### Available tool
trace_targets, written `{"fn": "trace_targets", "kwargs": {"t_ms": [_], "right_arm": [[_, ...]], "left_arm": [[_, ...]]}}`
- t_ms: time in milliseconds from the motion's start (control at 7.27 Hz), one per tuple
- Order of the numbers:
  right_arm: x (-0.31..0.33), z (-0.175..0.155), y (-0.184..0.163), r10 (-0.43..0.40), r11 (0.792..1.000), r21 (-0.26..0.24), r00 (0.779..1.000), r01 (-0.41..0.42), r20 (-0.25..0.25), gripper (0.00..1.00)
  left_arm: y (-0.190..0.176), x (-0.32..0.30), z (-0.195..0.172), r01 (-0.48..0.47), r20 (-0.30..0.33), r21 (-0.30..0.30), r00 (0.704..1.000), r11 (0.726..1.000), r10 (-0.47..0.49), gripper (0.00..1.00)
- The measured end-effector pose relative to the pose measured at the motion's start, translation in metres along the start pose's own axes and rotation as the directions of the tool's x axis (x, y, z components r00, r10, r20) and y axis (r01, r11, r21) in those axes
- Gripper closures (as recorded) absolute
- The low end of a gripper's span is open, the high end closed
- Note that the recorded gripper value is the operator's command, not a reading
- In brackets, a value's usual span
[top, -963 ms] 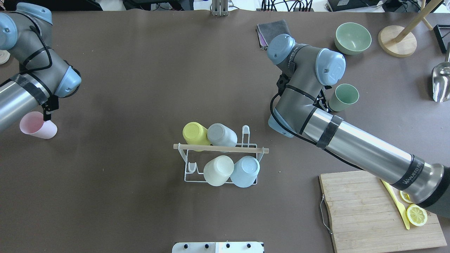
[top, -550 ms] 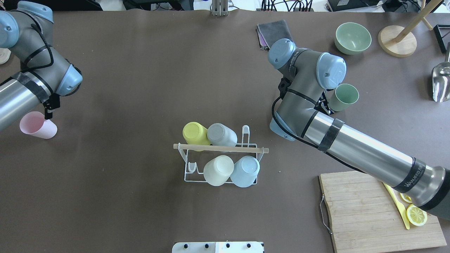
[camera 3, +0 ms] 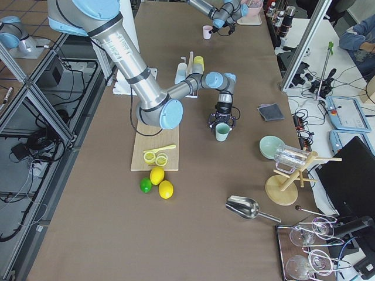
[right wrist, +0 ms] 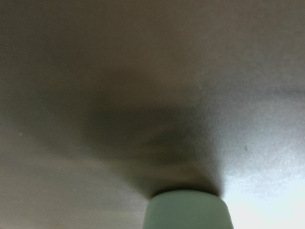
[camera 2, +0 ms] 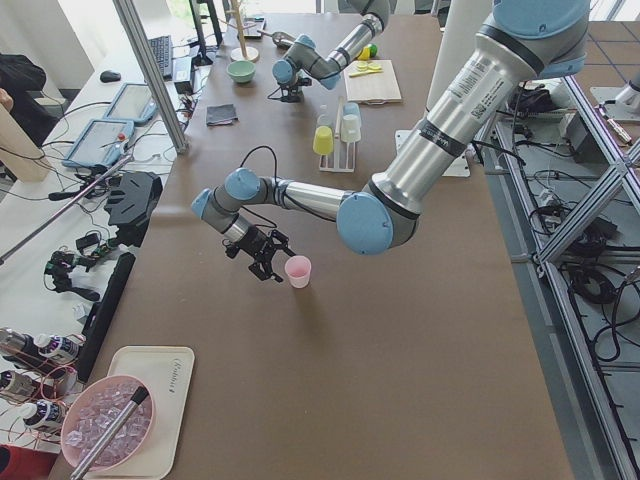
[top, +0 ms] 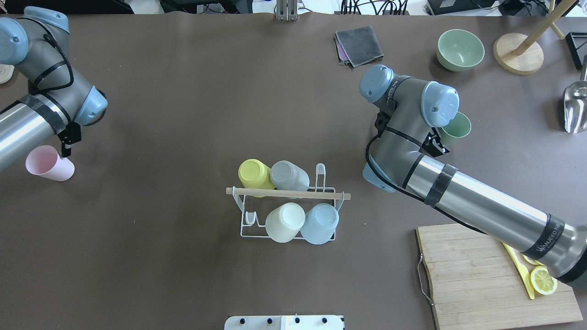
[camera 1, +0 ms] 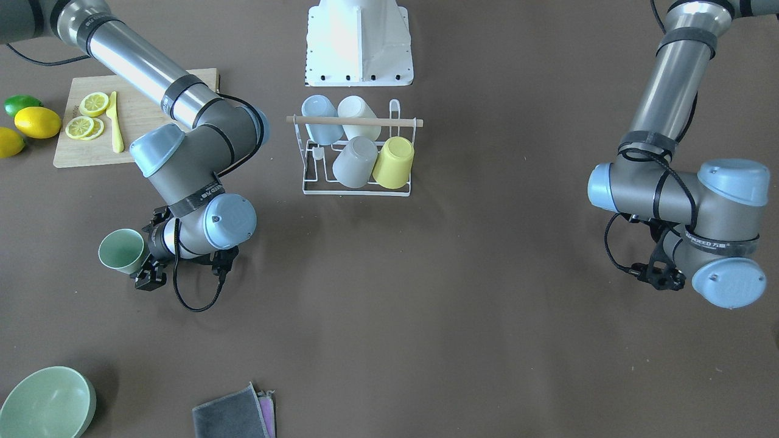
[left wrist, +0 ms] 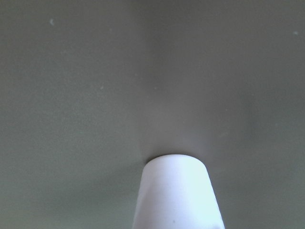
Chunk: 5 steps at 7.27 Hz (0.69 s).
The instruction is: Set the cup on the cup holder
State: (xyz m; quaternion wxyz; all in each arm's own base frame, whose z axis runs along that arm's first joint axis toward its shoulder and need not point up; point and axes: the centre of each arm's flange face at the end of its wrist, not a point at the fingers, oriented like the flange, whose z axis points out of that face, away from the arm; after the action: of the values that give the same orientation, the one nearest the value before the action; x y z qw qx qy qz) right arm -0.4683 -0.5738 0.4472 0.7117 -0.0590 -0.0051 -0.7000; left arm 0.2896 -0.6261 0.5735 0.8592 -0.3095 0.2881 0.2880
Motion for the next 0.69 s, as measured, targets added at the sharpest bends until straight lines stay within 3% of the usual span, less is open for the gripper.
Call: {"fn": "trace_targets", "kwargs": {"t_ms": [688], "right_arm": [[0.009, 0.015, 0.019, 0.019, 1.000, 0.008, 1.000, -0.019, -0.001, 0.00]], "left_arm": [[-0.017, 0.009, 0.027, -0.016, 0.010, -0.027, 1.000, 1.000, 0.017, 0.02]]}}
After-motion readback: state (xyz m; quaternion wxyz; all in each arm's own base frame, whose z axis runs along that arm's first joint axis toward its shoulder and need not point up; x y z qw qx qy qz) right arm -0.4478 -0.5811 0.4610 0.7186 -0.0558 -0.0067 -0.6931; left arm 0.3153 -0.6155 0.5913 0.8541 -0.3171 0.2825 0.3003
